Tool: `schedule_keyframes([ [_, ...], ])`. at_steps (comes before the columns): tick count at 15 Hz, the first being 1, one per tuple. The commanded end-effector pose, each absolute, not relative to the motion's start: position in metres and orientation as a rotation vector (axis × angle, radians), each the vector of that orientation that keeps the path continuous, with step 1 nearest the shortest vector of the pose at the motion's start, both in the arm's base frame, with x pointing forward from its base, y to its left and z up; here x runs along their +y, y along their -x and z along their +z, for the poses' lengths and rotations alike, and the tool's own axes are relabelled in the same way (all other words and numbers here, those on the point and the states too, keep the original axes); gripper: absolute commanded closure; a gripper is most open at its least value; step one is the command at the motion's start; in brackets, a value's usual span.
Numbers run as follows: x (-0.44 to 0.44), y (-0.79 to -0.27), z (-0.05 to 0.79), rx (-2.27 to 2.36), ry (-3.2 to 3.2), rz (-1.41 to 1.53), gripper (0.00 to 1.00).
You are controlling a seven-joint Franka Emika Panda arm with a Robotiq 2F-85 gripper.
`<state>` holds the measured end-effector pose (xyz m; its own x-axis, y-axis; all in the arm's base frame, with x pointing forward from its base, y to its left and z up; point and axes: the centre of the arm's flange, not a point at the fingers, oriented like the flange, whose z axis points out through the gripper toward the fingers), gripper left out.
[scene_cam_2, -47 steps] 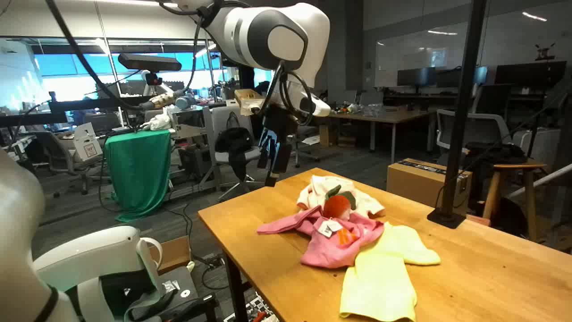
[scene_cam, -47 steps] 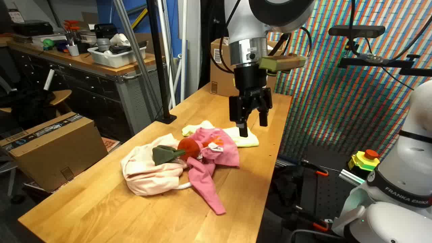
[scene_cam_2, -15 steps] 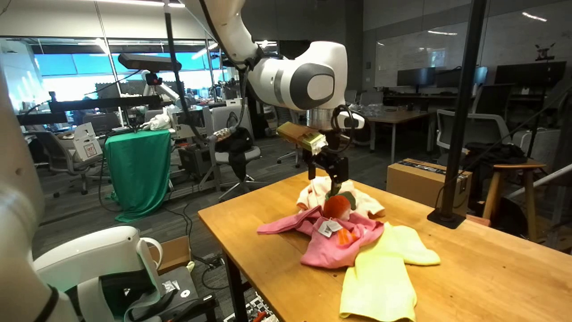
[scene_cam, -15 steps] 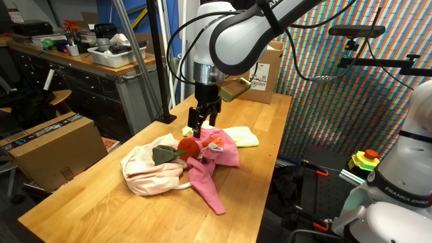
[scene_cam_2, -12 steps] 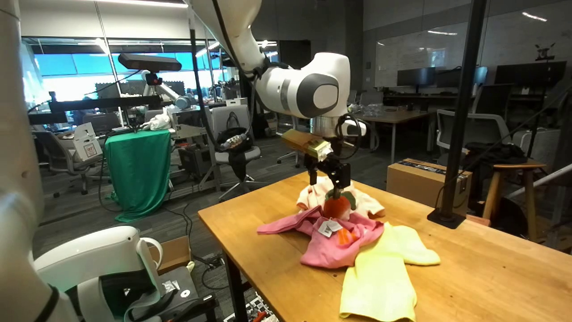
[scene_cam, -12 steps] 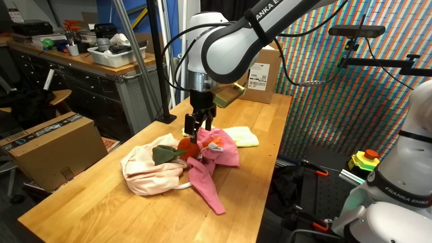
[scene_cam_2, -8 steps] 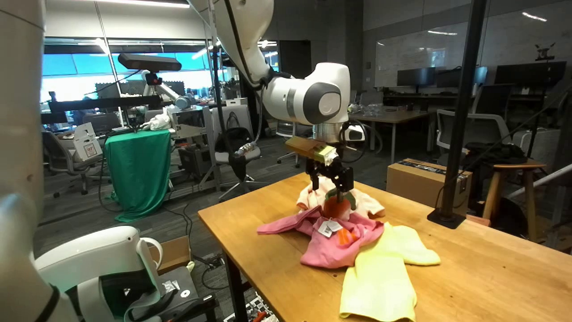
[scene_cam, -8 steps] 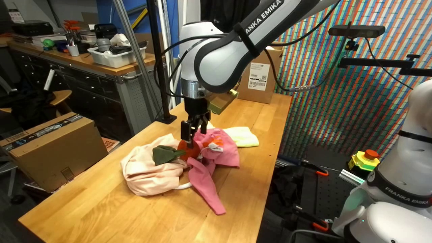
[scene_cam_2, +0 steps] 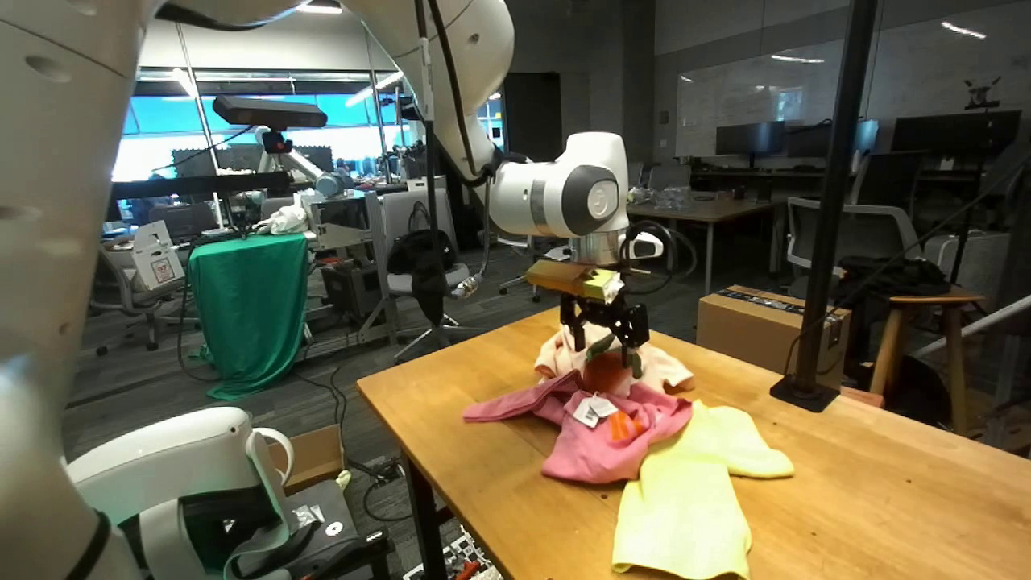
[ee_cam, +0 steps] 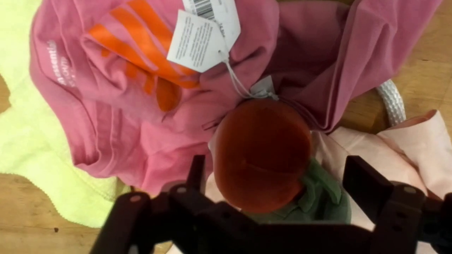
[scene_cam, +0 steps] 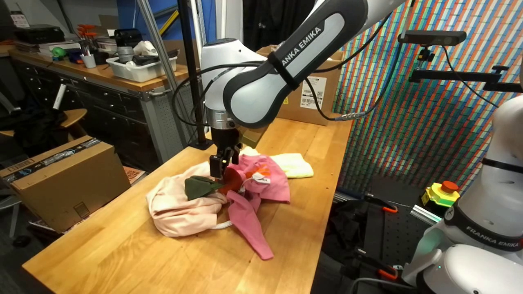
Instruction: Separate the objects on the table.
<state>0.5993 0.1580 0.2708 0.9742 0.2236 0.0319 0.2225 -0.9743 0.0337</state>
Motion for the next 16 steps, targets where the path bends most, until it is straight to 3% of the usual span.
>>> schedule_keyframes([
  [1,0.161,-0.624,0.263,0.363,-3.052,0.118,0.00],
  [13,0.151,-0.633,0.245,0.268,-3.063,0.074,0.00],
  [15,0.153,-0.630,0.245,0.253,-3.062,0.063,0.28],
  [16,0.154,-0.630,0.245,0.240,-3.062,0.064,0.34],
])
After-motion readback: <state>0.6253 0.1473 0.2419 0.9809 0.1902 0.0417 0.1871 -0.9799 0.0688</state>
